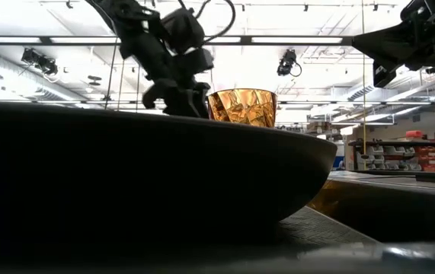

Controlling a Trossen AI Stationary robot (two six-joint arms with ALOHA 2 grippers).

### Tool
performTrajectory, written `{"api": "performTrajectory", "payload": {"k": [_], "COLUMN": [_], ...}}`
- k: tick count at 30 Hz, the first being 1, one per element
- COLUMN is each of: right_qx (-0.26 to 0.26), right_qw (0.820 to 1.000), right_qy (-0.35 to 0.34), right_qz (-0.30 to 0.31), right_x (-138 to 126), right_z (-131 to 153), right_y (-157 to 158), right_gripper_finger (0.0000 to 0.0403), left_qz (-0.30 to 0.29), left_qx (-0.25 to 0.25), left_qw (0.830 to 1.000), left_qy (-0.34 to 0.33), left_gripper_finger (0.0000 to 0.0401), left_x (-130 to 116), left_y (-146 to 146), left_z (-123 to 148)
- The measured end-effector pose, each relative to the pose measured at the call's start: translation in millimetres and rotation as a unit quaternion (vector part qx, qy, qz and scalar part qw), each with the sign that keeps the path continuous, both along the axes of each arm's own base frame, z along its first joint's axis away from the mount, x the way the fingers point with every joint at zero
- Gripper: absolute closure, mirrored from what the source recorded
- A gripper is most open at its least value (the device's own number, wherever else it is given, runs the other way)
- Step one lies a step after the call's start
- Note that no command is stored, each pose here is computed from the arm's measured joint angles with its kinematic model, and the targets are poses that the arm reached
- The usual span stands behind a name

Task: Pick and place plate/cup/fork/spoon on tray
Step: Put the yellow spoon on the black tray on the left of the orange fork

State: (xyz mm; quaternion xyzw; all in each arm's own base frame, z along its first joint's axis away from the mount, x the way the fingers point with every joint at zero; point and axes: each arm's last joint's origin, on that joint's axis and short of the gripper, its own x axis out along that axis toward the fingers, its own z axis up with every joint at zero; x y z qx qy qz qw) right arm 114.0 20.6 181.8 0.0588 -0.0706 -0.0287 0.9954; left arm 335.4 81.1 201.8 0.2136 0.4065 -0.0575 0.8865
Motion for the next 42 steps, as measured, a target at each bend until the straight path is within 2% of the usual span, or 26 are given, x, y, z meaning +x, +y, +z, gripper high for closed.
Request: {"api": "performTrajectory", "payload": {"k": [5,14,18,23,34,42], "right_qx": [-0.001,-0.001,-0.001,-0.001,-0.001,-0.001], "right_qw": [1.0,1.0,1.0,1.0,1.0,1.0], "right_qy": [0.004,0.003,0.003,0.003,0.003,0.003], "right_qz": [0.0,0.0,0.0,0.0,0.0,0.0], "right_x": [0.4,0.3,0.3,0.3,0.3,0.3], "right_z": [-0.8,-0.6,-0.6,-0.6,-0.6,-0.5], "right_y": [0.1,0.1,0.1,0.1,0.0,0.1], "right_gripper_finger": [0.038,0.038,0.038,0.038,0.038,0.038], "left_qz": [-0.007,-0.022,-0.013,0.007,0.037,0.017], "left_qx": [-0.026,-0.045,-0.037,-0.049,-0.03,-0.008], "left_qw": [1.0,0.998,0.998,0.998,0.998,0.997], "left_qy": [0.005,0.048,0.054,0.047,0.052,0.072], "left_gripper_finger": [0.0199,0.0197,0.0198,0.0199,0.0234,0.0266], "left_x": [7.1,14.6,16.6,19.3,19.8,21.1], "left_y": [6.8,8.3,9.8,10.6,12.6,12.2], "left_z": [-18.0,-53.6,-61.1,-64.5,-66.9,-77.0]}}
